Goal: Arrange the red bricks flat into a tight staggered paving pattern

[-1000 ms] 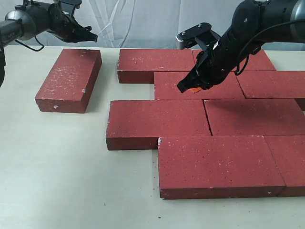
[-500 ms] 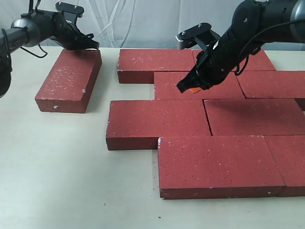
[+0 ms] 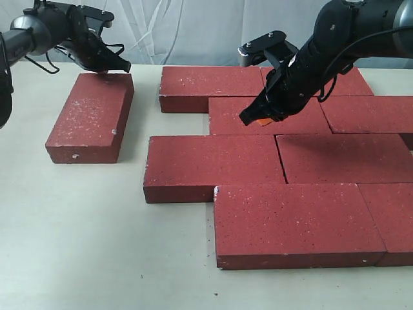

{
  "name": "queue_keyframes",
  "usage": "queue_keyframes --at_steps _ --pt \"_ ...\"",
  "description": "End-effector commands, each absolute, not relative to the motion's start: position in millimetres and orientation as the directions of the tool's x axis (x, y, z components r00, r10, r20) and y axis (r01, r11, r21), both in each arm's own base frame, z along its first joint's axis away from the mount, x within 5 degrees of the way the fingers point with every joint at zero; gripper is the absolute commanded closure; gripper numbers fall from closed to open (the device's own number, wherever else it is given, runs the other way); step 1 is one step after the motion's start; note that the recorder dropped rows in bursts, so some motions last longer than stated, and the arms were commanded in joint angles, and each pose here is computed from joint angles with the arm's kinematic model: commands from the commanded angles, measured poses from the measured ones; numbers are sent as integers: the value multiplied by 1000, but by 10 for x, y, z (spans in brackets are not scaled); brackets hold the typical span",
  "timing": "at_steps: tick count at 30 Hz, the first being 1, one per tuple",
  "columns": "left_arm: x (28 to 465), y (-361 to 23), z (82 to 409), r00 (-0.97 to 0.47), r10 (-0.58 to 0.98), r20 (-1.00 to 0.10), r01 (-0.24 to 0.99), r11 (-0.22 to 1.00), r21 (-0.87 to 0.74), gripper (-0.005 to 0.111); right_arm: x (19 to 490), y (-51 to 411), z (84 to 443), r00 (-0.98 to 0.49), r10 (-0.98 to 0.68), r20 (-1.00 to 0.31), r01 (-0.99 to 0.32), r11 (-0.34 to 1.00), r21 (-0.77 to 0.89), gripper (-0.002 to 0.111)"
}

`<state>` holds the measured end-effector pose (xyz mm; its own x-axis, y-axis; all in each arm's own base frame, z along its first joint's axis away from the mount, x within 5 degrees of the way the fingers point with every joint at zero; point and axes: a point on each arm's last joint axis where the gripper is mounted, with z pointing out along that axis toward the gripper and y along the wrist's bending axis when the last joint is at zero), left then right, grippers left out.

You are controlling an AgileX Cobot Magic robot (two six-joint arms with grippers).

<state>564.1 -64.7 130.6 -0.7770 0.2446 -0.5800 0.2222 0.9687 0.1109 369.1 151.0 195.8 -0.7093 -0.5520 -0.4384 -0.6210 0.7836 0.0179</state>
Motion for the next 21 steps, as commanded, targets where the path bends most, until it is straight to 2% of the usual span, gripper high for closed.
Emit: queue_keyframes --at_steps 1,5,11,18,21 --pt "5525 -653 1427 -824 293 -485 271 956 117 107 3704 1500 1995 -700 -550 -456 -621 784 9 109" --pt "5426 -639 1554 -854 319 -411 298 947 116 107 3704 1500 1995 -700 -550 -456 -621 784 9 109" --pt "5291 -622 1524 -892 366 -265 353 930 99 107 3704 1500 1995 -700 -550 -456 -621 784 9 109" --pt "5234 -616 1584 -904 365 -223 355 931 86 107 3694 1508 1992 -701 -552 -451 -624 781 15 109" --pt "5231 -616 1632 -901 366 -231 355 931 89 107 3632 1618 1989 -660 -606 -444 -682 731 16 109"
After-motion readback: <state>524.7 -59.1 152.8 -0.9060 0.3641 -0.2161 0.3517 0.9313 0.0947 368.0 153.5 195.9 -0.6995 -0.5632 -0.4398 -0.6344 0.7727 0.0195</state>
